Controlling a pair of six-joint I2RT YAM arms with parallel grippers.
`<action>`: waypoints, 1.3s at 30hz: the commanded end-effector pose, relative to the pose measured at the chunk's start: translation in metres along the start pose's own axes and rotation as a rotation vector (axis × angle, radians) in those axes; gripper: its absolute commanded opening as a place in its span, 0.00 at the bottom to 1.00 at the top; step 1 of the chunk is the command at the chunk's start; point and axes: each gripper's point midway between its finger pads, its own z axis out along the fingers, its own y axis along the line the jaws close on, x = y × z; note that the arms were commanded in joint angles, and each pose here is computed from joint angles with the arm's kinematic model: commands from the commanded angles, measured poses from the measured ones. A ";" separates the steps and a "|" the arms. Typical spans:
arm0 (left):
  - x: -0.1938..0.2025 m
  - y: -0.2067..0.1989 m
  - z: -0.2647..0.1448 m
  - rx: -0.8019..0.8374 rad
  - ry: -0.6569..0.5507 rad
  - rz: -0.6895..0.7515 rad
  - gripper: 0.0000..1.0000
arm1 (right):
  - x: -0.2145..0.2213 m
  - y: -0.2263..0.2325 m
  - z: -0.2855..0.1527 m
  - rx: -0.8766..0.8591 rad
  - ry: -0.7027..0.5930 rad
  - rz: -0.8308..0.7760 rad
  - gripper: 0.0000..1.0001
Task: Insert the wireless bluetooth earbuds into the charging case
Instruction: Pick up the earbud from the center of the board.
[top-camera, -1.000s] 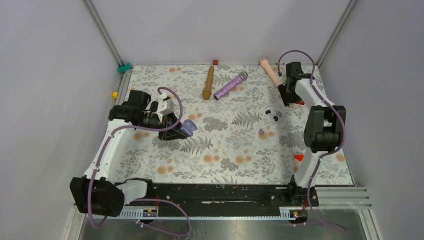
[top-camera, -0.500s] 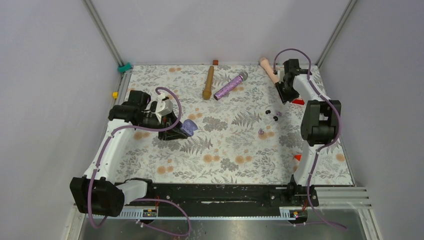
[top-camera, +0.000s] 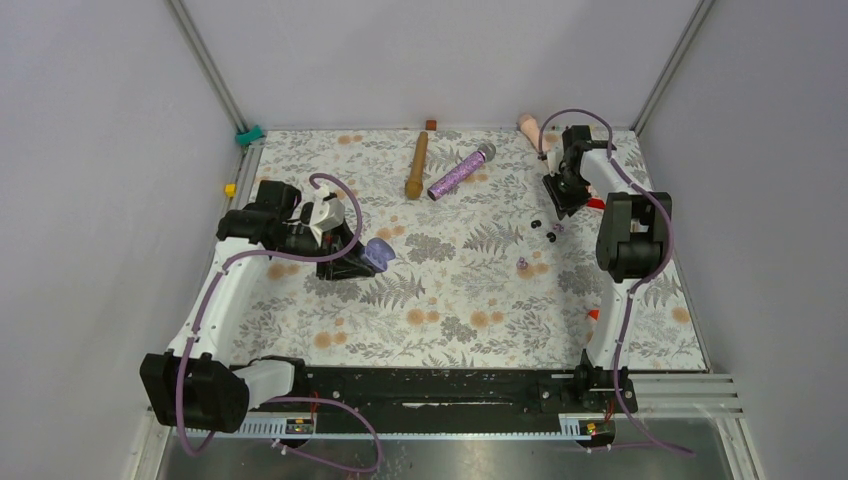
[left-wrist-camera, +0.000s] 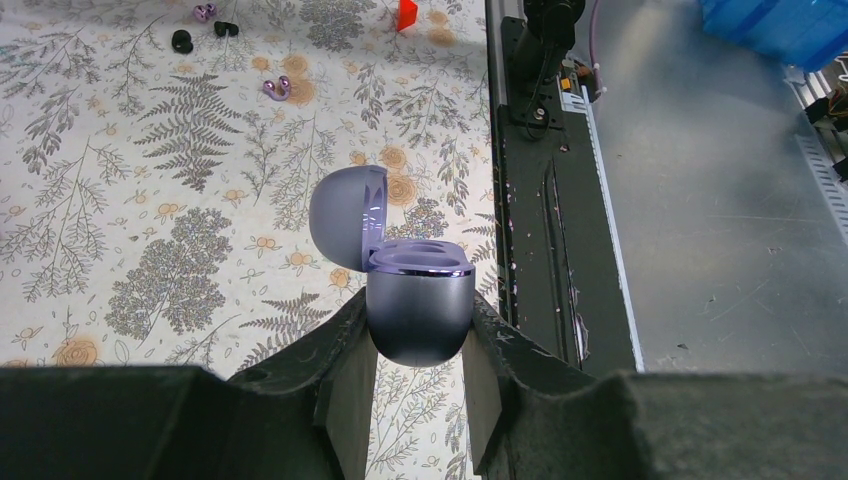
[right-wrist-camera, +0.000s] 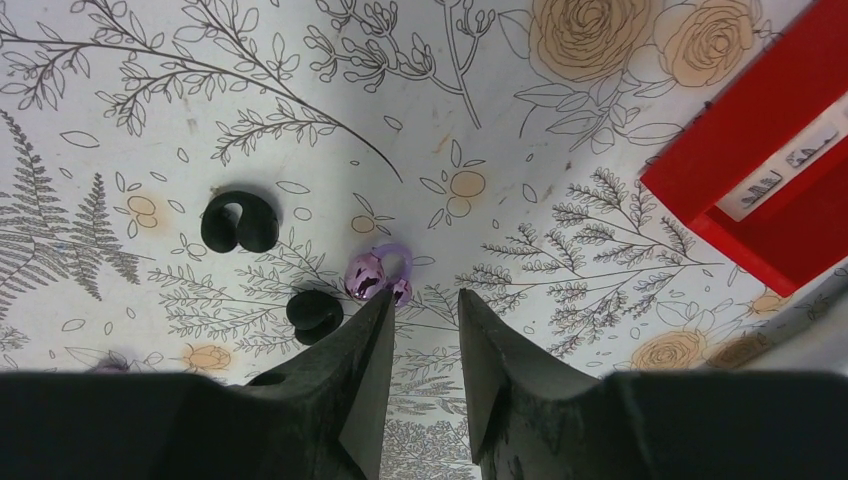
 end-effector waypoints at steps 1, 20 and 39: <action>-0.013 -0.003 0.001 0.026 -0.057 0.041 0.00 | 0.001 0.004 0.003 -0.039 0.033 -0.025 0.38; -0.012 0.000 0.001 0.027 -0.058 0.031 0.01 | 0.003 0.025 0.008 -0.081 0.069 -0.104 0.39; -0.012 0.001 0.001 0.029 -0.060 0.032 0.01 | 0.005 0.046 0.005 -0.098 0.083 -0.198 0.40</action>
